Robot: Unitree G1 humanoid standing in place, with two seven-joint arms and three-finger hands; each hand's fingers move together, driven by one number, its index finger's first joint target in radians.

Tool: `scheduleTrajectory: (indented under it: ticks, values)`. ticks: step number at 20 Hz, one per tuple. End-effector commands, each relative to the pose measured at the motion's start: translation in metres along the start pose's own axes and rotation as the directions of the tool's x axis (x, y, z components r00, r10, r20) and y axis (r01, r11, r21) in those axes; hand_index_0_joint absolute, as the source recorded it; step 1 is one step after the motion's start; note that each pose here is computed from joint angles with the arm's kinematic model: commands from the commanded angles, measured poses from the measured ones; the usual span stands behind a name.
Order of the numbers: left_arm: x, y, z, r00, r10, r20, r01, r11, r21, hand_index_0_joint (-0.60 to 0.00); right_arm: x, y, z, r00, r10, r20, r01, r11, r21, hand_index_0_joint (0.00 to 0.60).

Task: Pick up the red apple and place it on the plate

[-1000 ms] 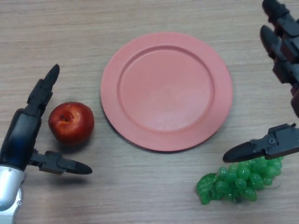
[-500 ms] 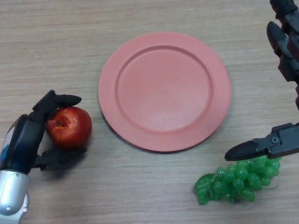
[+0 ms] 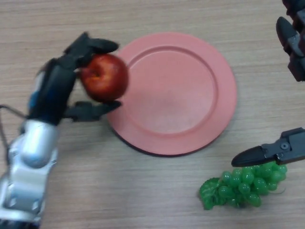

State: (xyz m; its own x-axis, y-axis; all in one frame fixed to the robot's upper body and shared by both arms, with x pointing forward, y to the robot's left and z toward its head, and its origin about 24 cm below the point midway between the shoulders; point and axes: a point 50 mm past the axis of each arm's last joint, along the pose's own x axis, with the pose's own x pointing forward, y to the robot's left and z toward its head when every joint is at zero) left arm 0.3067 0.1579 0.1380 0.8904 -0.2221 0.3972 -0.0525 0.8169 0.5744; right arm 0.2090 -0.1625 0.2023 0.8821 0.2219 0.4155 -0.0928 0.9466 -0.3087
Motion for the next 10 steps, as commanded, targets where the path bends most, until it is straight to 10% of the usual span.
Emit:
scheduleTrajectory:
  ticks: [1,8,10]
  values:
    - [0.021,0.001,0.016,0.996,0.018,0.087,-0.021,0.999,0.031,-0.600,-0.004,-0.012,0.027,0.983,-0.050,0.178,0.056,0.998,-0.026,0.000]
    - [0.038,-0.034,0.022,0.998,-0.061,0.032,0.066,0.982,-0.180,-0.600,-0.012,-0.018,0.027,0.976,-0.092,0.196,0.093,0.996,0.007,0.000]
    - [0.039,-0.035,0.022,0.997,-0.068,0.019,0.071,0.978,-0.197,-0.399,-0.012,-0.019,0.027,0.976,-0.094,0.195,0.094,0.995,0.008,0.000]
